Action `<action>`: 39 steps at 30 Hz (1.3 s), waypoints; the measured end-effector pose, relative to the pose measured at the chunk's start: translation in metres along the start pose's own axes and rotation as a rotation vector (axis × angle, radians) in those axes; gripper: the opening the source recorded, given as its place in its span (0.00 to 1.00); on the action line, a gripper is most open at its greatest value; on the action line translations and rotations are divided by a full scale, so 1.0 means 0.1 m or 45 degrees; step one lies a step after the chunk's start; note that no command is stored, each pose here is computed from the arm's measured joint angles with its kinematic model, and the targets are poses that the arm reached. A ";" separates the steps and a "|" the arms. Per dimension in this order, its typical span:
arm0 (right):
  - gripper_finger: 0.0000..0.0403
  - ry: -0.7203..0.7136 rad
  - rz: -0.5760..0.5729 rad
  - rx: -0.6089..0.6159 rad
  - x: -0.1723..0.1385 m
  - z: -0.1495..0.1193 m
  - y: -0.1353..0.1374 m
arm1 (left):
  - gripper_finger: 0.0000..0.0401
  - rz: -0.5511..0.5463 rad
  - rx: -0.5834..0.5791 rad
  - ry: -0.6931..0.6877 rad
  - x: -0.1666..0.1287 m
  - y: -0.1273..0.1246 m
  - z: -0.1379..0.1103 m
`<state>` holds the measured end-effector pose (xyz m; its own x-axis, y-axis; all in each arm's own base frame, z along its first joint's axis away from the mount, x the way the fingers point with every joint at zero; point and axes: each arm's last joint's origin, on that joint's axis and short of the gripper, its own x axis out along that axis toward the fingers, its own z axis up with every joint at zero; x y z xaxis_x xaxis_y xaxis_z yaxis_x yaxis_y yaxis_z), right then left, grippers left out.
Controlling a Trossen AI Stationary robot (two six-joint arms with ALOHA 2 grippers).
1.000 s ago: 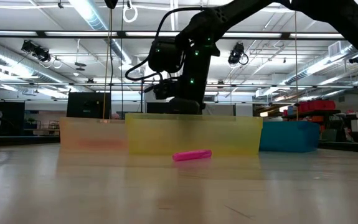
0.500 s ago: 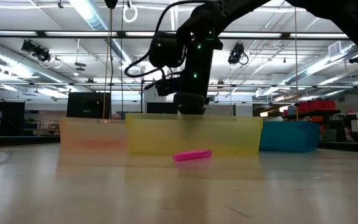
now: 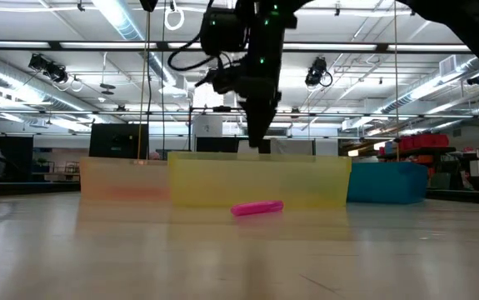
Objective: Pick & Place Markers
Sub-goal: Put the pink pen into the blue bin
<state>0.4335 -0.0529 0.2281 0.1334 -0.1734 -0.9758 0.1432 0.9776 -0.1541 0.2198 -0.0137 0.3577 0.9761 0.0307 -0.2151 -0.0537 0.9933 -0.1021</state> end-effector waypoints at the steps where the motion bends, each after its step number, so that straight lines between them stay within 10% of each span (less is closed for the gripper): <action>1: 0.41 0.018 0.001 -0.006 -0.07 -0.01 0.00 | 0.03 0.004 0.000 -0.001 0.00 0.00 0.00; 10: 0.41 -0.069 0.008 -0.127 -0.51 0.07 0.09 | 0.03 0.008 -0.023 -0.001 0.00 0.00 0.00; 27: 0.41 -0.098 0.058 -0.290 -0.29 0.02 0.67 | 0.03 0.079 0.007 -0.545 -0.42 0.02 0.44; 39: 0.41 -0.333 0.170 -0.575 -0.41 0.03 1.29 | 0.02 0.080 0.027 -0.596 -0.45 0.02 0.47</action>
<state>0.4495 0.0802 0.2489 0.3695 -0.0115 -0.9292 -0.3202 0.9371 -0.1389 0.1860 -0.0080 0.4128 0.9614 0.1327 0.2412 -0.1161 0.9899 -0.0819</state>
